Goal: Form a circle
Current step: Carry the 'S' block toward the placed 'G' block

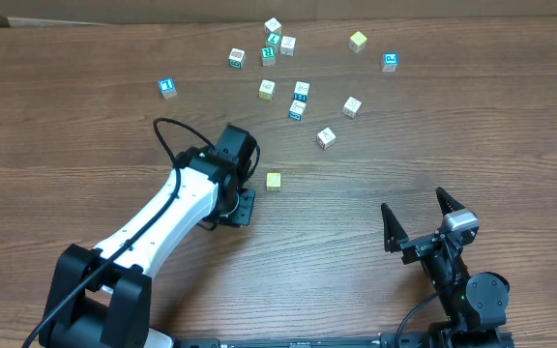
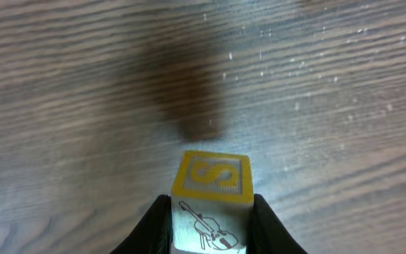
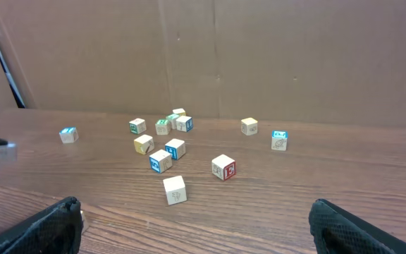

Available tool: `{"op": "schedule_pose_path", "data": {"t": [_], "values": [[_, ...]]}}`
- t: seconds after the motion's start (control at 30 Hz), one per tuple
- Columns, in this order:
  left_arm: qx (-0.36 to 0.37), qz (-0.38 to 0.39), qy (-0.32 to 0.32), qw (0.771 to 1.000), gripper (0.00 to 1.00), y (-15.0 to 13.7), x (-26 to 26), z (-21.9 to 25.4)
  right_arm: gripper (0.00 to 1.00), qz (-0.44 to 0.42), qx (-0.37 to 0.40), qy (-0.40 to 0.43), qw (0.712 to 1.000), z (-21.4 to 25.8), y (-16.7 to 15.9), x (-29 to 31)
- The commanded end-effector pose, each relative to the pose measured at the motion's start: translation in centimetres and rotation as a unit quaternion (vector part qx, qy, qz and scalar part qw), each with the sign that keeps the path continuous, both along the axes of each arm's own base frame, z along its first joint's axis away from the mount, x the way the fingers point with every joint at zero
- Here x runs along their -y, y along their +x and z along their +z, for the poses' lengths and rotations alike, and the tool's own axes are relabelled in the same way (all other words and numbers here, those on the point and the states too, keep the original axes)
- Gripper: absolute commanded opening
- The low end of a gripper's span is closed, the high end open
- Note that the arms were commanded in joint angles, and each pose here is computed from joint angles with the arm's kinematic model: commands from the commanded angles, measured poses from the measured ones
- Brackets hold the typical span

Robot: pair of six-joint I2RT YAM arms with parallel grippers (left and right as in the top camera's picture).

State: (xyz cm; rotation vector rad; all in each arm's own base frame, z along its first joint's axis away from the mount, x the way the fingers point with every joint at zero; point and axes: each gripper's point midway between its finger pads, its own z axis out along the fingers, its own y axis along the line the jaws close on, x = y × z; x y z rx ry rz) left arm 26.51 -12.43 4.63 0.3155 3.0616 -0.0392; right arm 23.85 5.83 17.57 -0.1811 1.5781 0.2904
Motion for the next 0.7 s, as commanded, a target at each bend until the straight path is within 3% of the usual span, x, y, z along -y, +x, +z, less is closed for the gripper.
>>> {"op": "schedule_pose_path", "data": {"t": [0.0, 0.3, 0.67], "values": [[0.005, -0.054, 0.003, 0.998, 0.15, -0.2, 0.3, -1.1, 1.0, 0.002, 0.002, 0.0, 1.0, -0.2, 0.0, -0.1], [0.06, -0.07, -0.018, 0.996, 0.21, 2.3, 1.6, -0.9, 1.0, 0.002, 0.002, 0.0, 1.0, -0.2, 0.0, -0.1], [0.055, -0.048, -0.041, 0.997, 0.24, 2.5, 2.5, -1.5, 1.0, 0.002, 0.002, 0.0, 1.0, -0.2, 0.0, -0.1]]}}
